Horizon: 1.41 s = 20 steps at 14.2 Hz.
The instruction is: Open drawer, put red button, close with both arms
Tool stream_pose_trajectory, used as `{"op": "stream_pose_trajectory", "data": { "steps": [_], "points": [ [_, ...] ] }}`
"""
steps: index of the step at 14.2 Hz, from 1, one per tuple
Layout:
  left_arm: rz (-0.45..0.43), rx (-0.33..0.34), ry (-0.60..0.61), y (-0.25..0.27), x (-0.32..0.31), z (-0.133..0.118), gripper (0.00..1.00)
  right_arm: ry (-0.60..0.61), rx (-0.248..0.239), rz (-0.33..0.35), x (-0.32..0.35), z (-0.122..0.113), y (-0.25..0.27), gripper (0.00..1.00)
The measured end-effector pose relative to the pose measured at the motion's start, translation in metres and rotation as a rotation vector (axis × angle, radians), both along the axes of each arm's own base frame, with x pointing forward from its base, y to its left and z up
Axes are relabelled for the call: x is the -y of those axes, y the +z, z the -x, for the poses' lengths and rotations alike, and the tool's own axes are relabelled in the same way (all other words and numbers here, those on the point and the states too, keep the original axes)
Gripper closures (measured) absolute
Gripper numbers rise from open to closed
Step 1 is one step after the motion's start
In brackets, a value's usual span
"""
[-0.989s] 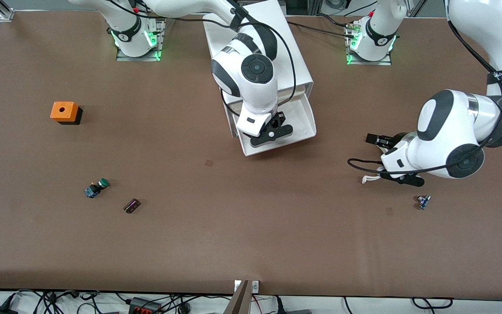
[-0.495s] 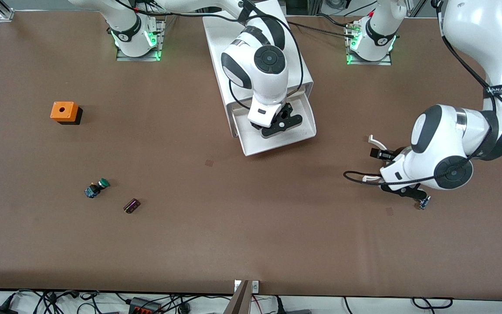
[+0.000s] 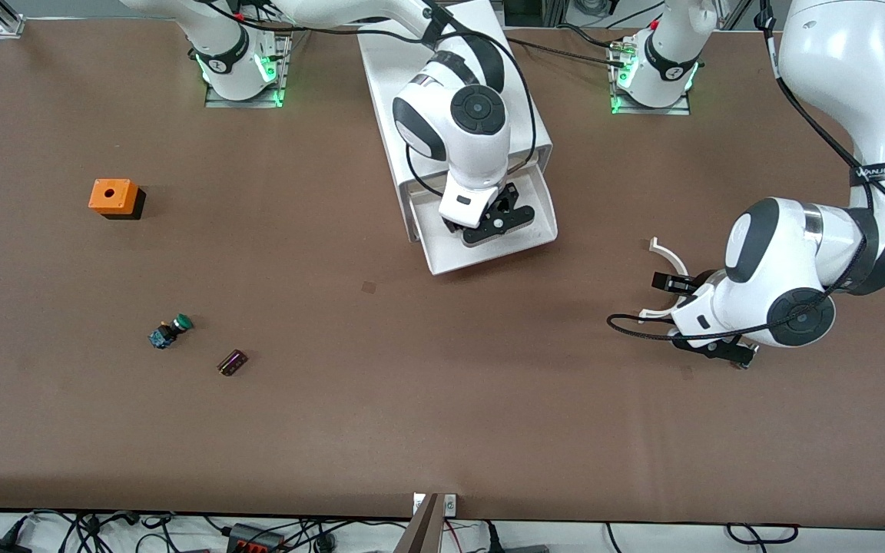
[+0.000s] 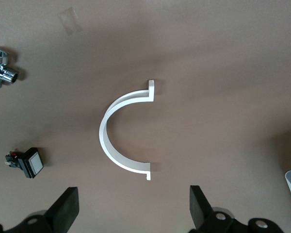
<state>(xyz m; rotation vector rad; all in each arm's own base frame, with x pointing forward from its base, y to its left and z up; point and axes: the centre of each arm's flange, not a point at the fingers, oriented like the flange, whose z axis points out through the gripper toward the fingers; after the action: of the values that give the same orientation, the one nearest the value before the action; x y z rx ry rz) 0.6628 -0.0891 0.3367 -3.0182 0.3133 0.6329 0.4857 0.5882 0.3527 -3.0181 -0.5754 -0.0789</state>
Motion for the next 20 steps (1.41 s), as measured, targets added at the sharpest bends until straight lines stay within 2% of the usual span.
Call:
{"op": "stream_pose_trajectory", "data": {
  "steps": [2, 3, 5, 7, 9, 12, 14, 16, 18, 20],
  "points": [
    [0.002, 0.000, 0.014, 0.000, 0.001, 0.000, 0.00, -0.051, 0.041, -0.035, 0.008, -0.019, 0.028, 0.04],
    [0.014, -0.002, 0.047, 0.000, 0.004, 0.001, 0.00, -0.082, 0.062, -0.053, 0.019, -0.035, 0.045, 0.00],
    [0.059, -0.013, 0.131, 0.001, 0.015, 0.002, 0.00, -0.158, 0.089, -0.072, 0.062, -0.076, 0.075, 0.00],
    [0.077, 0.006, 0.186, 0.001, 0.033, 0.002, 0.00, -0.213, 0.109, -0.058, 0.122, -0.123, 0.089, 0.00],
    [0.090, 0.073, 0.224, -0.010, 0.071, 0.005, 0.00, -0.230, 0.082, -0.006, 0.194, -0.163, 0.091, 0.00],
    [0.105, 0.170, 0.315, -0.041, 0.131, 0.026, 0.00, -0.251, 0.037, 0.047, 0.297, -0.202, 0.104, 0.00],
    [0.112, 0.209, 0.394, -0.049, 0.170, 0.045, 0.00, -0.270, 0.006, 0.067, 0.367, -0.217, 0.118, 0.00],
    [0.134, 0.266, 0.461, -0.061, 0.215, 0.067, 0.00, -0.309, -0.001, 0.068, 0.423, -0.225, 0.137, 0.00],
    [0.145, 0.284, 0.484, -0.072, 0.244, 0.087, 0.00, -0.329, -0.021, 0.071, 0.460, -0.221, 0.157, 0.00],
    [0.153, 0.275, 0.483, -0.071, 0.257, 0.096, 0.00, -0.354, -0.039, 0.074, 0.484, -0.213, 0.175, 0.00]
  ]
}}
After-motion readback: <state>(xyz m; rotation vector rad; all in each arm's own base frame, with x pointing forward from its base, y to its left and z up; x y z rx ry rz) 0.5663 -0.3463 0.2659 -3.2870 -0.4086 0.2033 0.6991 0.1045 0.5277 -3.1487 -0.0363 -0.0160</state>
